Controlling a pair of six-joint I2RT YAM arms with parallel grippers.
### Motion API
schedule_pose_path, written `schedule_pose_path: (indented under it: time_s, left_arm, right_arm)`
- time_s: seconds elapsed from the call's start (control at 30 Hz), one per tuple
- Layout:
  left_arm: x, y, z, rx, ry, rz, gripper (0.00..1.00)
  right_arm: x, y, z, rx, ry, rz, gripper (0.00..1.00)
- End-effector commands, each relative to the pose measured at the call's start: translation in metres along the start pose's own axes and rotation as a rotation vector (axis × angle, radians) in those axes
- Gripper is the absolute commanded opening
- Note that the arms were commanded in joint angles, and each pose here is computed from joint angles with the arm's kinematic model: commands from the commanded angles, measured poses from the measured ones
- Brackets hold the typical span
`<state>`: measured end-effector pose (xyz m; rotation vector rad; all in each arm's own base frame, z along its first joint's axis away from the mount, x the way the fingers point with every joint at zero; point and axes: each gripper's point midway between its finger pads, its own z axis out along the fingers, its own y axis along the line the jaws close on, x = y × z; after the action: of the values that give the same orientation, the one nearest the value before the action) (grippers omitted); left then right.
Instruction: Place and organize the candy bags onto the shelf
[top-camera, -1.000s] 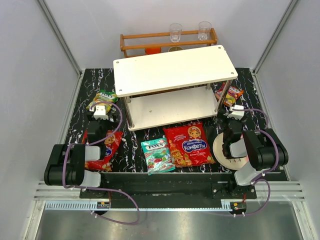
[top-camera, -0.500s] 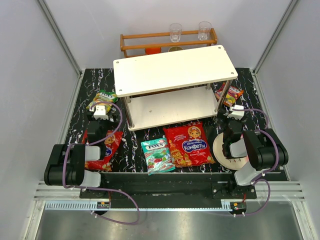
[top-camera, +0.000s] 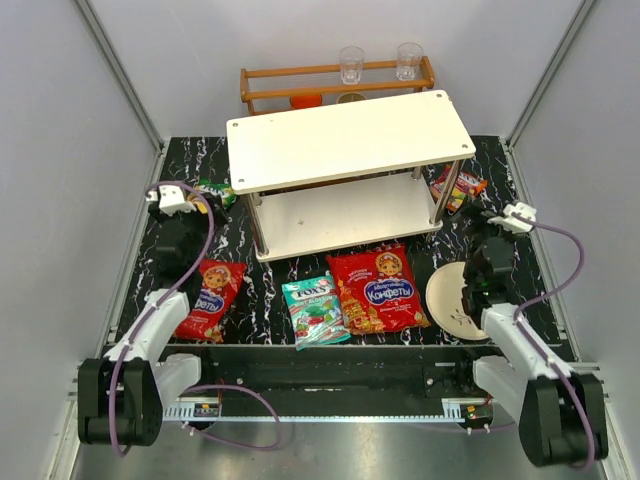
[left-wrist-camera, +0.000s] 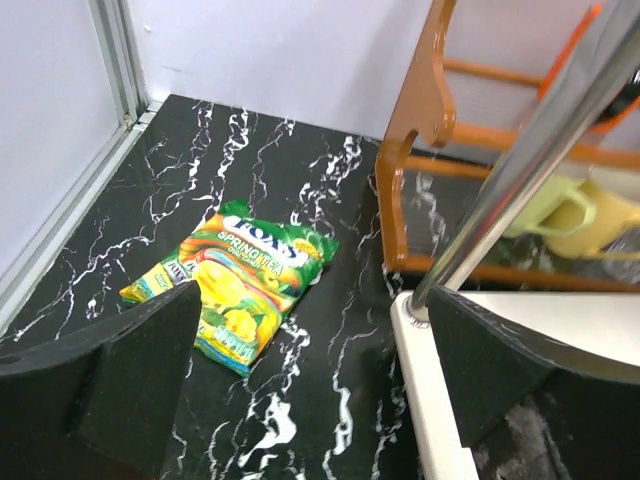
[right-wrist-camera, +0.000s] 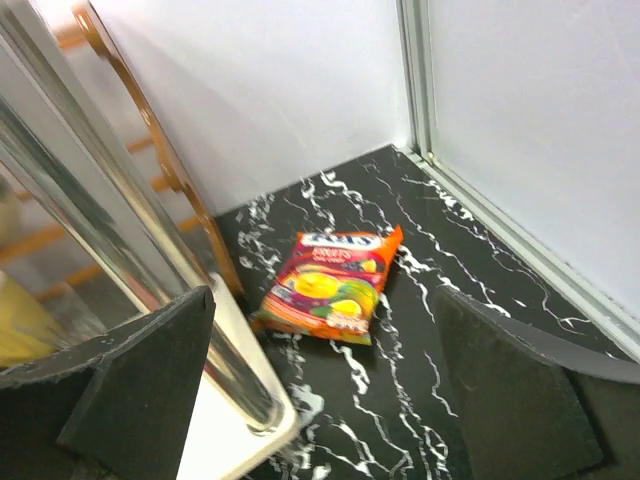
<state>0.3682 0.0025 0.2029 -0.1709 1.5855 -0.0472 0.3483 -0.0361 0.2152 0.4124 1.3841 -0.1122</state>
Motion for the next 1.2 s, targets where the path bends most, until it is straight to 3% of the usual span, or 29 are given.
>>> schedule_pose_path:
  time_s: [0.0,0.3,0.47,0.53,0.7,0.9,1.17]
  left_arm:
    - [0.013,0.002,-0.009,-0.102,0.136,-0.193,0.99]
    - [0.041,-0.032,-0.045,-0.016,0.347,-0.47,0.99]
    - [0.039,-0.056,-0.069,0.11,0.316,-0.644,0.99]
    - [0.057,-0.051,-0.081,0.088,0.326,-0.694,0.99]
    - [0.061,-0.049,-0.107,0.113,0.32,-0.653,0.99]
    - [0.07,-0.073,-0.127,0.198,0.355,-0.642,0.99]
    - [0.094,-0.123,-0.159,0.253,0.397,-0.591,0.99]
  right_arm:
    - [0.005,-0.016,-0.019,0.111,0.168,0.067,1.0]
    - [0.018,0.001,-0.057,0.058,0.369,0.272,1.0]
    - [0.025,0.021,-0.075,-0.061,0.434,0.331,1.0]
    - [0.028,0.021,-0.081,-0.077,0.445,0.327,1.0]
    - [0.036,0.025,-0.091,-0.114,0.505,0.309,1.0]
    - [0.084,0.036,-0.109,-0.133,0.748,0.309,0.95]
    - [0.093,0.05,-0.125,-0.211,0.812,0.373,0.92]
